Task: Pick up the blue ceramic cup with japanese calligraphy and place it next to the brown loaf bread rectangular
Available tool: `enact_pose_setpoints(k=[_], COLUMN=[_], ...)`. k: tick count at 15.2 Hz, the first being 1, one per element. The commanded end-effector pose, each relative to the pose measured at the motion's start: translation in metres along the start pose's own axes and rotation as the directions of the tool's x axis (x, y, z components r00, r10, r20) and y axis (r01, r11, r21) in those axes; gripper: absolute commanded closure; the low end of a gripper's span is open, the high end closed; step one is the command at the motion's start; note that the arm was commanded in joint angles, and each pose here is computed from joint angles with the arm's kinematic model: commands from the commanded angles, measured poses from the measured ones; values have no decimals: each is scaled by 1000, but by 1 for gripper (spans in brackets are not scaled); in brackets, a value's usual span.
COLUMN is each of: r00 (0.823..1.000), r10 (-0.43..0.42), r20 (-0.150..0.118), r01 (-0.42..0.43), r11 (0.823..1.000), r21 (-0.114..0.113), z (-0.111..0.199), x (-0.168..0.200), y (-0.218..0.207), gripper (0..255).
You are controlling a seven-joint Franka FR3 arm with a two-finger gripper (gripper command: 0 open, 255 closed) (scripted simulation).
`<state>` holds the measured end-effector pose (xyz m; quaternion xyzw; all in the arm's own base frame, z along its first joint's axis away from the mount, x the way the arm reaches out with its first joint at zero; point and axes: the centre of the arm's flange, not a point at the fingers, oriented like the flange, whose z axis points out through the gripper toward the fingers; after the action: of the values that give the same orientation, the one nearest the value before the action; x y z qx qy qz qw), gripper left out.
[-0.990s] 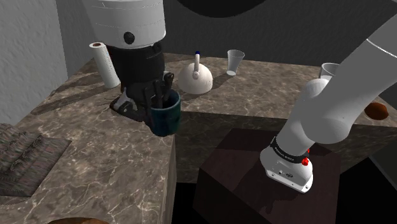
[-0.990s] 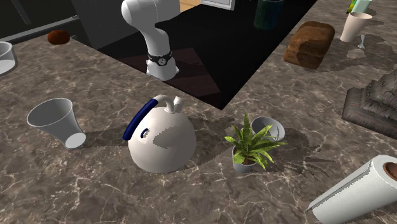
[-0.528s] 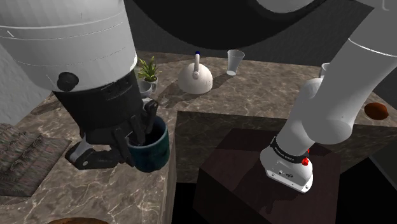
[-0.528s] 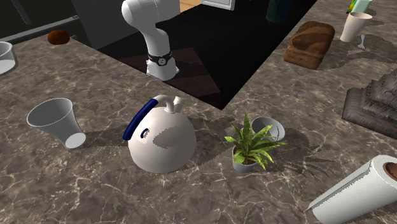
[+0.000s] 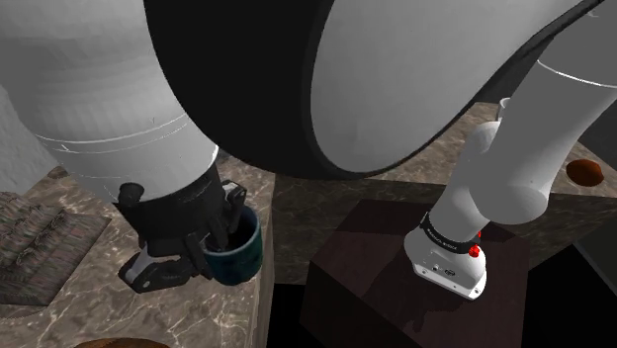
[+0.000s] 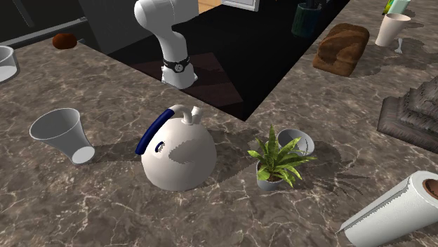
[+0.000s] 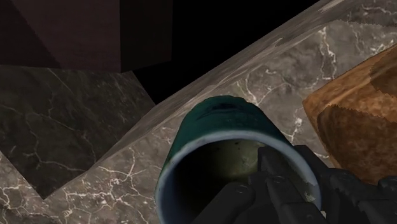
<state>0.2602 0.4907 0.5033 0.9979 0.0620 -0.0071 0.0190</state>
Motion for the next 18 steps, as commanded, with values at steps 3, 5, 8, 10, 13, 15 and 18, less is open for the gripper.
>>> enact_pose_setpoints(k=[3,5,8,10,13,15,18], r00=[1000,1000,1000,1000,1000,1000,1000], r10=[0,0,0,0,0,0,0], r20=[-1,-1,-1,-1,-1,-1,-1], r01=[0,0,0,0,0,0,0], r11=[1000,1000,1000,1000,1000,1000,1000], r21=[1,1,1,1,1,1,1], z=[21,31,47,58,73,84,100], x=[0,0,0,1,1,1,1], y=[-1,-2,-2,-3,-3,-4,-4], gripper=[255,255,255,255,255,255,255])
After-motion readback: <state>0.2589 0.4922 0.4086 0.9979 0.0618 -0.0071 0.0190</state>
